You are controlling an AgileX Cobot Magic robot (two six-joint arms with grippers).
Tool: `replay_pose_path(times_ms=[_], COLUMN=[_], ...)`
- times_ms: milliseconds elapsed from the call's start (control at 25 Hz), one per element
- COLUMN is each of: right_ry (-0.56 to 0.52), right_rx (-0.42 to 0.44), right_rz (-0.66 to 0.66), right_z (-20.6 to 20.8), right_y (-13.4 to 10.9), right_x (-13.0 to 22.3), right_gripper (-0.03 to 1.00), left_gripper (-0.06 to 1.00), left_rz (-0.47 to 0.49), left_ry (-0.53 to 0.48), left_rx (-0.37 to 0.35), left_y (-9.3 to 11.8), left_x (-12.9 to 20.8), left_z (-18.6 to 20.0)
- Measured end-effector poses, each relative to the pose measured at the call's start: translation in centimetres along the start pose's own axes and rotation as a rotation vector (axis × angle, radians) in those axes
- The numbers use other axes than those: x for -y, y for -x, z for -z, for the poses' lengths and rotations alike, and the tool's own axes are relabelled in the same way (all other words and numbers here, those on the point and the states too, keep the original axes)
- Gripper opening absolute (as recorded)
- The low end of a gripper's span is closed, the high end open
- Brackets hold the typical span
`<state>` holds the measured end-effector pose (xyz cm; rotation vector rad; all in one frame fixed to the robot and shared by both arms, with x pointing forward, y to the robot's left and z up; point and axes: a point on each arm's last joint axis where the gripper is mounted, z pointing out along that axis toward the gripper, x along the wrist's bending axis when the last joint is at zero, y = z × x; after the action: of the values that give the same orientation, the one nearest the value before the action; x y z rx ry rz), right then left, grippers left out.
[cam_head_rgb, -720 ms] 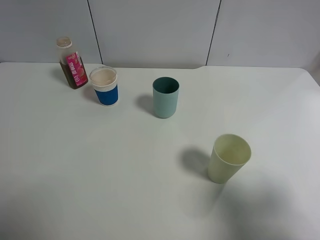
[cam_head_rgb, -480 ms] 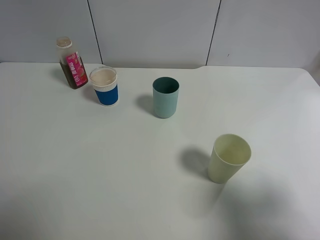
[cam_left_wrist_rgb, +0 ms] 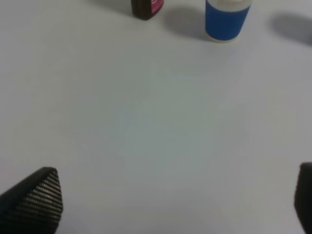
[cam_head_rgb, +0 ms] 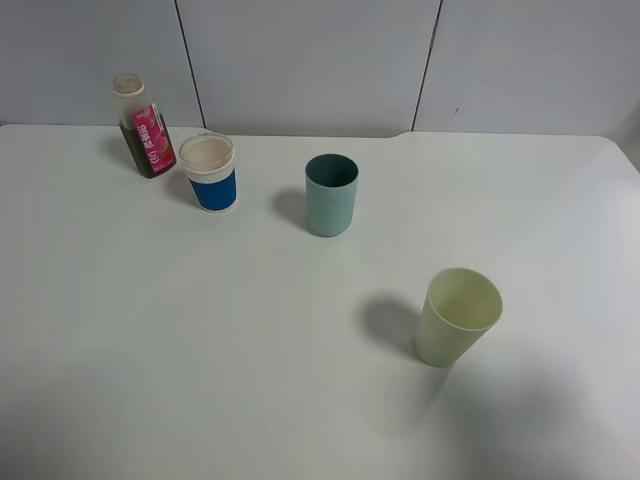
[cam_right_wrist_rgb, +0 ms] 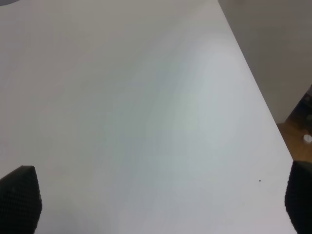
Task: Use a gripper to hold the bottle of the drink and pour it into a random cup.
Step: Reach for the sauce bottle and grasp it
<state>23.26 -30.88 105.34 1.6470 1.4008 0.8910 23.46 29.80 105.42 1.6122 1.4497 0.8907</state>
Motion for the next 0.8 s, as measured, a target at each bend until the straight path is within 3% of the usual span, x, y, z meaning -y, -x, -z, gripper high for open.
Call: replay_pose_path(times_ms=[560,640,800], right_ry=[0.0,0.0,0.0], right_rx=[0.0,0.0,0.0], right_rz=[0.0,0.0,0.0], right_z=[0.0,0.0,0.0], right_y=[0.0,0.0,0.0], right_x=[0.0,0.0,0.0], right_gripper=[1.0,1.0,1.0], left_gripper=[0.92,0.92,0.92], left_rz=[0.019,0.032,0.113], left_ry=[0.012,0.085,0.34], left_rx=[-0.004,-0.005,-0.001], left_y=[0.0,-0.1,-0.2], left_x=[-0.1,-0.9,-3.4], left_z=[0.1,0.4,0.7])
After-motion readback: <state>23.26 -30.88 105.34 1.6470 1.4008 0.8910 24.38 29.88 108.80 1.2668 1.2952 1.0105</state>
